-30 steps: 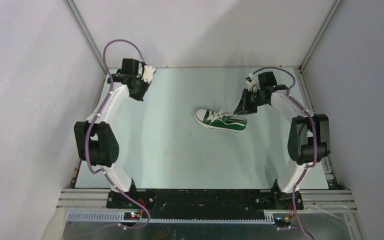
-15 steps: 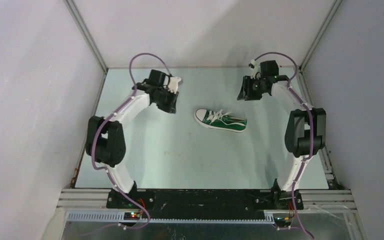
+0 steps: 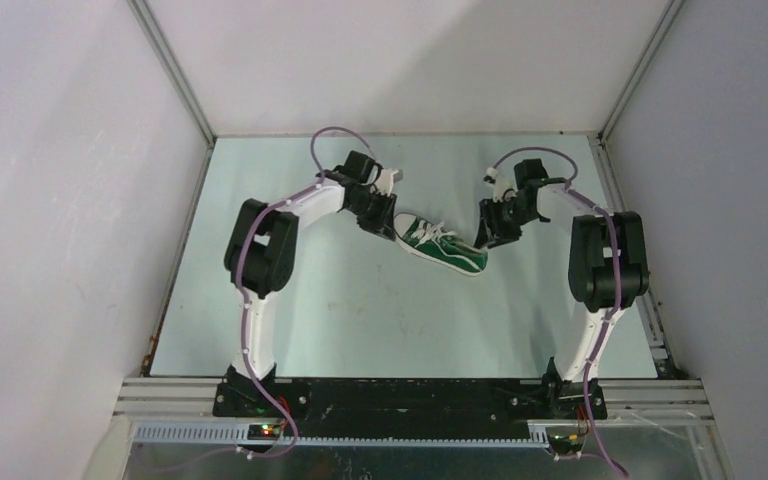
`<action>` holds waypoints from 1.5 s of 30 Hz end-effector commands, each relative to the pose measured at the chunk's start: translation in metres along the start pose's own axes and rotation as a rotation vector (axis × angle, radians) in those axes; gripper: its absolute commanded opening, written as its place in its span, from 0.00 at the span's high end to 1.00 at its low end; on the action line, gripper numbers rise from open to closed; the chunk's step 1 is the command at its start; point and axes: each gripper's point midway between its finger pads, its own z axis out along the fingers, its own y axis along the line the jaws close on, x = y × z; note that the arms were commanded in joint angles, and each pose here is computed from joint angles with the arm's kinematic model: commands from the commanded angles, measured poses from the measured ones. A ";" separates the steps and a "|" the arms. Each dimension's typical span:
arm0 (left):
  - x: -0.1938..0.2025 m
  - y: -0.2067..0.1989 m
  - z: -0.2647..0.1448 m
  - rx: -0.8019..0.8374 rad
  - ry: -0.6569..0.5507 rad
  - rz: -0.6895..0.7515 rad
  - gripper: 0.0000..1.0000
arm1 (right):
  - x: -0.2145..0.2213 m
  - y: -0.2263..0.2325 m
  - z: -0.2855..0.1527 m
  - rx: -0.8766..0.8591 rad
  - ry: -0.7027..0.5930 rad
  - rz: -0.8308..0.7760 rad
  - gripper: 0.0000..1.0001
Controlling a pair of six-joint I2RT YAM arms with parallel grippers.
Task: Tie the shoes
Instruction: Tie the shoelace on the shoe.
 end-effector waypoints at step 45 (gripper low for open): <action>-0.018 -0.098 0.012 0.368 -0.080 0.204 0.92 | -0.024 0.095 0.040 -0.413 0.087 -0.294 0.36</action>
